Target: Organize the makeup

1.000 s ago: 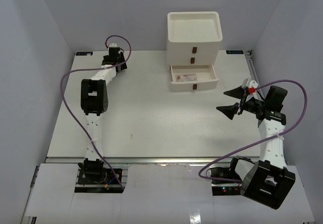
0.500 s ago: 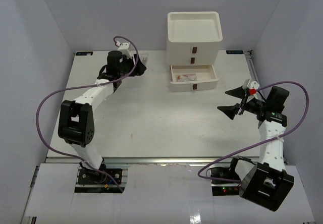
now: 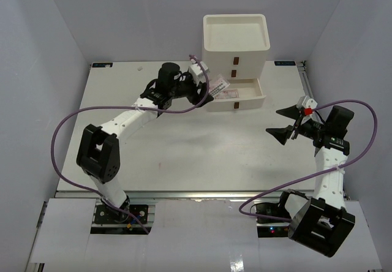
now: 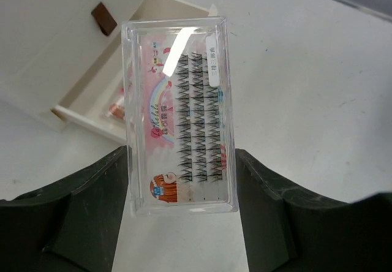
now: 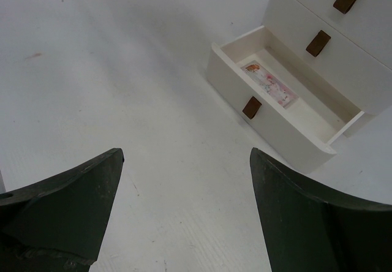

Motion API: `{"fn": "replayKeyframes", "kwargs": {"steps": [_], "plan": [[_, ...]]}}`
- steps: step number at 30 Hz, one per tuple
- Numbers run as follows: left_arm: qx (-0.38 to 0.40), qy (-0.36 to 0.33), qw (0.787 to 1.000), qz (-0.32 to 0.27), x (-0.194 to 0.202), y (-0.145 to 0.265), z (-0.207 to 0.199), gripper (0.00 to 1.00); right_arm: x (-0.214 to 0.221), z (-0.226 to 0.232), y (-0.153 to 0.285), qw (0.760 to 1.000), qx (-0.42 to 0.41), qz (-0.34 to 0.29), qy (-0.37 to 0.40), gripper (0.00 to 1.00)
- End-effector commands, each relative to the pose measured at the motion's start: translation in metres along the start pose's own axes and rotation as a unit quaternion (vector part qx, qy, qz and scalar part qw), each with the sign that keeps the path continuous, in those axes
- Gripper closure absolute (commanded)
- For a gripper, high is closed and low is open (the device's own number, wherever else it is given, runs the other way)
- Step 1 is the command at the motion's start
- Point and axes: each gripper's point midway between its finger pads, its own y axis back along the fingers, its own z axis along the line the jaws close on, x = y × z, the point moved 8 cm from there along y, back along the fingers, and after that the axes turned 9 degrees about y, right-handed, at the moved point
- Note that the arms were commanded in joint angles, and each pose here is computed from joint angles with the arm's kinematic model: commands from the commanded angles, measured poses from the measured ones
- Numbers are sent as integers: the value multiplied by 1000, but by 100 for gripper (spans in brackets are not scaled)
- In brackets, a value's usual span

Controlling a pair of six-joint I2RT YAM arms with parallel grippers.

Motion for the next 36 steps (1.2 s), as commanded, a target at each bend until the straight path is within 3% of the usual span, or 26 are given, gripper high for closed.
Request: {"fn": "replayKeyframes", "kwargs": {"steps": [1,9,13,15,20,22,30,36], "plan": [[15,-132,991,6,-13,-40,5,96,-2,-4,3,1000,9,-3,21,10],[5,-224,974,21,-12,-107,24,91,1,-6,6,1000,18,1,15,10],[-19,-250,968,26,-7,-129,34,83,1,-7,7,1000,19,-1,14,10],[-31,-251,967,35,3,-140,41,69,1,-7,8,1000,19,-2,14,10],[-65,-249,966,36,3,-151,49,13,2,-6,9,1000,21,-5,11,10],[-74,-248,965,35,2,-151,49,7,2,-6,9,1000,21,-4,10,10],[-99,-236,966,29,-12,-138,43,2,4,-3,10,999,23,-3,24,10],[-56,-142,988,-1,-33,-100,8,2,8,7,8,998,2,-23,66,10]]}}
